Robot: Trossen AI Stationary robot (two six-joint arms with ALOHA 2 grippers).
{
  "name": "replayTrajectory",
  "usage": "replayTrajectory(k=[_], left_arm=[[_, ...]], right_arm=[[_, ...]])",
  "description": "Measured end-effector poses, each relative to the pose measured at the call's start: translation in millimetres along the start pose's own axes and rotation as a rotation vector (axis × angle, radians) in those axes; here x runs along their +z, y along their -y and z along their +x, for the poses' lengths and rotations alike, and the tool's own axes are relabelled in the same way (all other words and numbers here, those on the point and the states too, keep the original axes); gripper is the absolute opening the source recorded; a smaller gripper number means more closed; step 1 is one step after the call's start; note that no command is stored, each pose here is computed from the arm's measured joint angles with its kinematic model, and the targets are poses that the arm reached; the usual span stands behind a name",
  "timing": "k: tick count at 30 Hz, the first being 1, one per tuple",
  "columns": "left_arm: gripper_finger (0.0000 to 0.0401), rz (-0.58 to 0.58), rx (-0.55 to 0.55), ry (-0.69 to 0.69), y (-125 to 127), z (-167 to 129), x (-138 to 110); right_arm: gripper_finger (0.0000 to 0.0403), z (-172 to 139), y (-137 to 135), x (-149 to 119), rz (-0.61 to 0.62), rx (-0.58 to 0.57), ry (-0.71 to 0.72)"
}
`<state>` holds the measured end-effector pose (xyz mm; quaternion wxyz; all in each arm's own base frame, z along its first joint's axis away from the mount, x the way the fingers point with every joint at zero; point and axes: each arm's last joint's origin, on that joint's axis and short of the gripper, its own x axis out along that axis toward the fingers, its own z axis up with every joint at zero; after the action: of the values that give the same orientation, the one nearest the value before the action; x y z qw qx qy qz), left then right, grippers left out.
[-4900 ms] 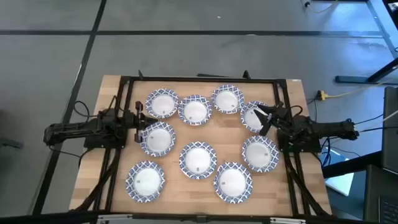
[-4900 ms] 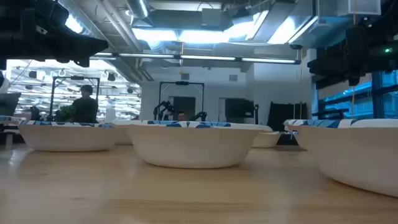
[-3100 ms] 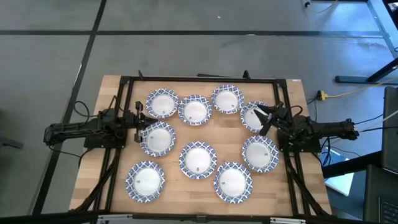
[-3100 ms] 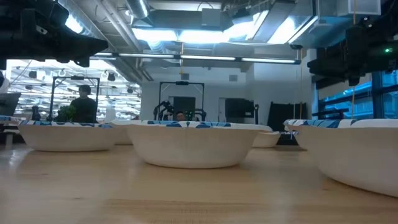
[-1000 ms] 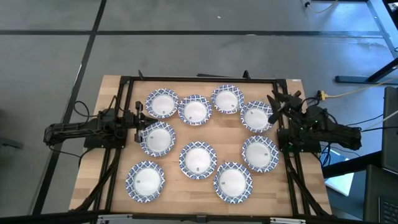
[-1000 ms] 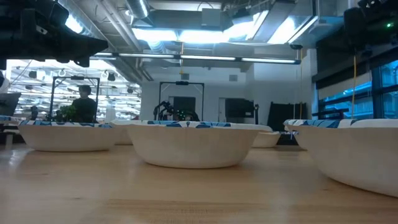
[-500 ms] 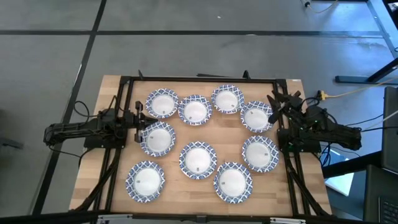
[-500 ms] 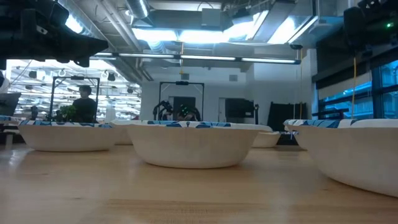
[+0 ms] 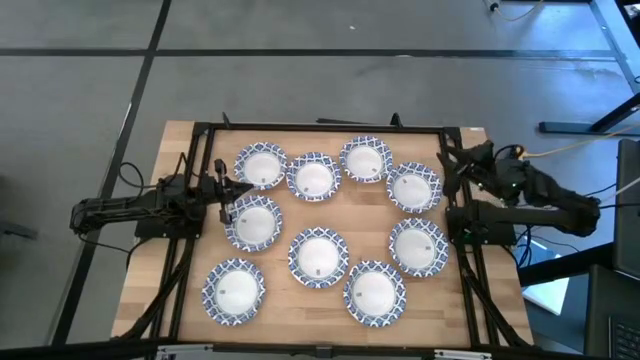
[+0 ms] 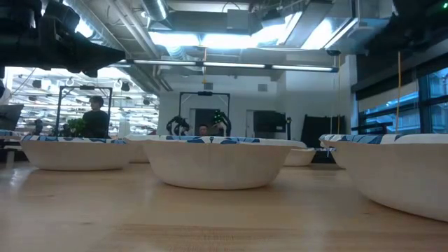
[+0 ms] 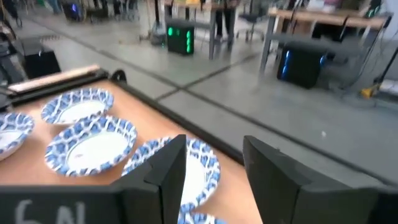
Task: Nest bowls inside each other
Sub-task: Stack the bowl on top of the bowl on the table
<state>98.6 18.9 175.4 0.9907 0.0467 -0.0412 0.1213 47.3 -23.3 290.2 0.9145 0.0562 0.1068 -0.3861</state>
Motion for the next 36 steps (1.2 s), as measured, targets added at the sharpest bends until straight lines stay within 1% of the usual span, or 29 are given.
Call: replayTrajectory(k=[6, 10, 12, 14, 17, 20, 24, 27, 31, 36], left_arm=[[0.0, -0.008, 0.0, 0.001, 0, 0, 0], [0.0, -0.009, 0.0, 0.001, 0, 0, 0], [0.0, -0.009, 0.0, 0.001, 0, 0, 0], [0.0, -0.009, 0.0, 0.0, 0, 0, 0], [0.0, -0.009, 0.0, 0.001, 0, 0, 0], [0.0, -0.01, 0.0, 0.001, 0, 0, 0], [0.0, -0.01, 0.0, 0.0, 0, 0, 0], [0.0, -0.011, 0.0, 0.001, 0, 0, 0], [0.0, -0.039, 0.0, 0.001, 0, 0, 0], [0.0, -0.064, -0.001, 0.001, 0, 0, 0]], right_arm=[[0.0161, -19, 10, 19, 0.054, -0.06, -0.219], [0.0161, -23, 9, 29, 0.152, -0.027, -0.313], [0.0161, -20, 5, 32, 0.166, -0.007, -0.343], [0.0161, -13, -2, 33, 0.143, 0.006, -0.385], [0.0161, -2, -12, 32, 0.066, 0.033, -0.465], [0.0161, 8, -18, 30, 0.038, 0.011, -0.536], [0.0161, 17, -18, 30, 0.005, -0.001, -0.583], [0.0161, 23, -15, 33, 0.001, -0.008, -0.585], [0.0161, 32, -6, 39, 0.001, -0.034, -0.541], [0.0161, 45, 6, 47, 0.02, -0.004, -0.496]])
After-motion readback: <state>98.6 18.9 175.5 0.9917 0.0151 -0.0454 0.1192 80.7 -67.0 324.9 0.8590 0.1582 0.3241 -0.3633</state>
